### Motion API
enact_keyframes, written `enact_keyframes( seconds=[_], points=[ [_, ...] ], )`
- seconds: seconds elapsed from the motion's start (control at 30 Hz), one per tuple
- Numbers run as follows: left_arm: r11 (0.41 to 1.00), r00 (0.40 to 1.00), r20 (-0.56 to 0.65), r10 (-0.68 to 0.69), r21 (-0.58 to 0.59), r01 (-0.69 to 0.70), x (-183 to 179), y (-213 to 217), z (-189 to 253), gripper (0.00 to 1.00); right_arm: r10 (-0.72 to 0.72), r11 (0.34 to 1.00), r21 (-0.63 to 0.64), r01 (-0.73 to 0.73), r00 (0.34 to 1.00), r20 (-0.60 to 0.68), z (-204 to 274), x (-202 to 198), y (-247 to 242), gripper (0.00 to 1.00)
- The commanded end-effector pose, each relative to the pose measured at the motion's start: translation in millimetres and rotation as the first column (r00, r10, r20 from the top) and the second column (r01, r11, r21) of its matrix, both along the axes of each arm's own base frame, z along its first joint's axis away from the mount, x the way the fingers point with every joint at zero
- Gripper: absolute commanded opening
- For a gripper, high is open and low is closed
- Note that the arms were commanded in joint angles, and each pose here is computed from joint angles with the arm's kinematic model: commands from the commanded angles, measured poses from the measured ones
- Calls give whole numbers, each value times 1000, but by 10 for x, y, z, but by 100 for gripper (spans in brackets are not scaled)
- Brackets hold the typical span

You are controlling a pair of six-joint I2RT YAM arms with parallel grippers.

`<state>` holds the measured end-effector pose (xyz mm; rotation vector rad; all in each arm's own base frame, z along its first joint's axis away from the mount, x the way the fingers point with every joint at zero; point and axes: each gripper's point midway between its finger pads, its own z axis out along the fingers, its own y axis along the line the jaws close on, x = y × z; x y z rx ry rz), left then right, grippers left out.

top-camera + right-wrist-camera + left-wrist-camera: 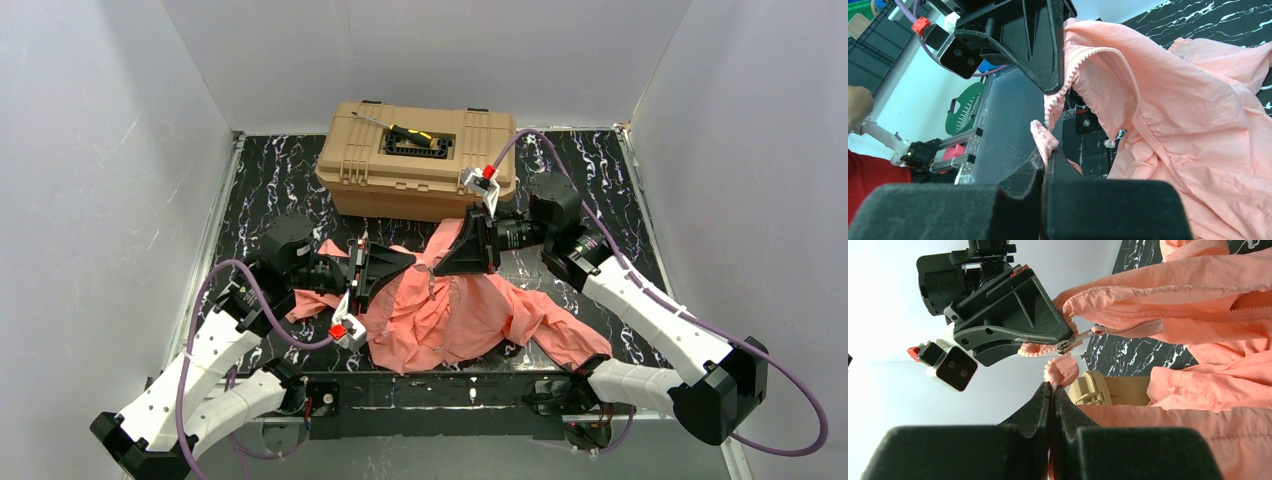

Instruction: Zip up the jacket

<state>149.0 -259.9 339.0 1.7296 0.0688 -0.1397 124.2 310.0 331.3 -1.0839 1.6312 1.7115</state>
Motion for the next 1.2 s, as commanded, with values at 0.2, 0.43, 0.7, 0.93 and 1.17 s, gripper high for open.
enact_keyframes(
  seconds=[0.2, 0.43, 0.7, 0.93, 1.17],
  points=[
    [999, 999, 42, -5, -38, 6, -23, 9, 195, 0, 4, 1000, 11, -4, 1000, 21, -2, -3, 14, 1],
    [999, 999, 40, -9, -38, 11, -36, 11, 194, 0, 7, 1000, 10, -7, 1000, 20, 3, 8, 39, 1],
    [999, 999, 38, -23, -24, 24, -58, 12, 163, 0, 4, 1000, 26, -5, 999, 45, 89, 9, 52, 1],
    [999, 999, 40, -28, -21, 29, -60, 5, 167, 0, -3, 1000, 31, 1, 999, 52, 109, 16, 50, 1],
    [999, 999, 42, -32, -23, 33, -68, 4, 176, 0, -7, 999, 38, 4, 998, 60, 130, 19, 52, 1]
  ],
)
